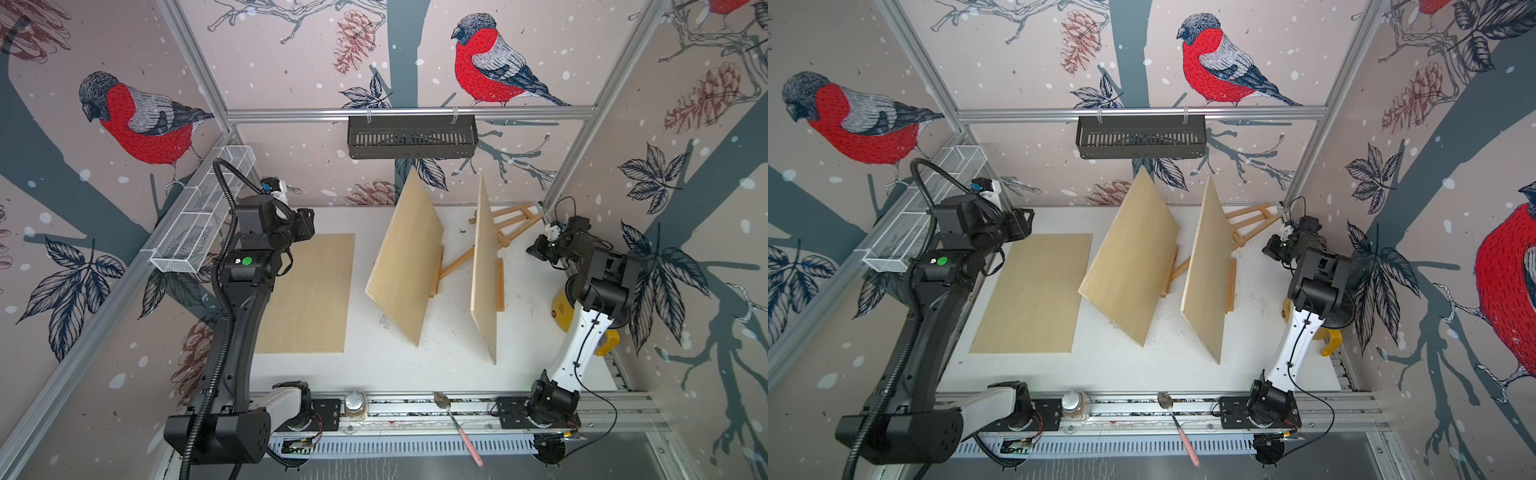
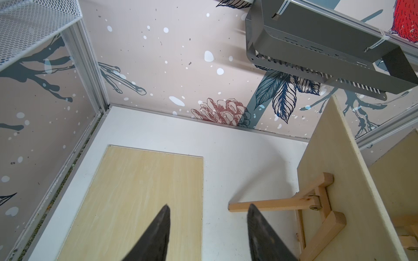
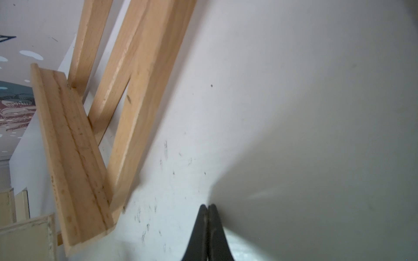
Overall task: Disassemble the easel
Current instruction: Place the easel at the center of the board.
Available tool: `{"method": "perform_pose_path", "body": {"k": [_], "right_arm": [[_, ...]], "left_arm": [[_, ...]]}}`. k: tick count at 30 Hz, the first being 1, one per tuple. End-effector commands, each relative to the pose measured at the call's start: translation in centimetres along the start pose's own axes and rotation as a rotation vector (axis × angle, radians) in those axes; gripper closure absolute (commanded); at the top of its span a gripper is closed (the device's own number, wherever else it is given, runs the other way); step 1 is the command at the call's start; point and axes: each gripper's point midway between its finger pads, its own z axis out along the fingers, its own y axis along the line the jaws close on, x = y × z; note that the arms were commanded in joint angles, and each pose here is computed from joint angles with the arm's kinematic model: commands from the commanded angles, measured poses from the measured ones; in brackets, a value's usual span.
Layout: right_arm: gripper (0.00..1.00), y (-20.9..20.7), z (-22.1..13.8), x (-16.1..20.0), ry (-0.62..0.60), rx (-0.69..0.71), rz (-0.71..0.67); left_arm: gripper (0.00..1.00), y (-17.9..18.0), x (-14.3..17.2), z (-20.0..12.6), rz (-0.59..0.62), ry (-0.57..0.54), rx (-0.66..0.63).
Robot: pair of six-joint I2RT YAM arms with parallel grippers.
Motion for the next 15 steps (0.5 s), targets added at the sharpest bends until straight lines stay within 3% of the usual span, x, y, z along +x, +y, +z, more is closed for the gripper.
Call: {"method": "perform_pose_path", "body": {"k": [1, 9, 15], "right_arm": [[0.92, -0.4, -0.1, 0.8, 0.029, 0.036, -0.007], [0.68, 3.1, -3.3, -2.1, -0.091, 0.054, -0.086], [0.63, 7.9, -8.8, -5.6, -0.278, 0.129, -0.207]], "left_arm": [[0.46, -0.1, -0.7, -0.1, 0.015, -0.023, 0.001], [0.47, 0.3, -0.3, 0.0, 0.012, -0.013, -0.017], [0.54, -0.1, 0.1, 0.0, 0.014, 0.008, 0.002]]}}
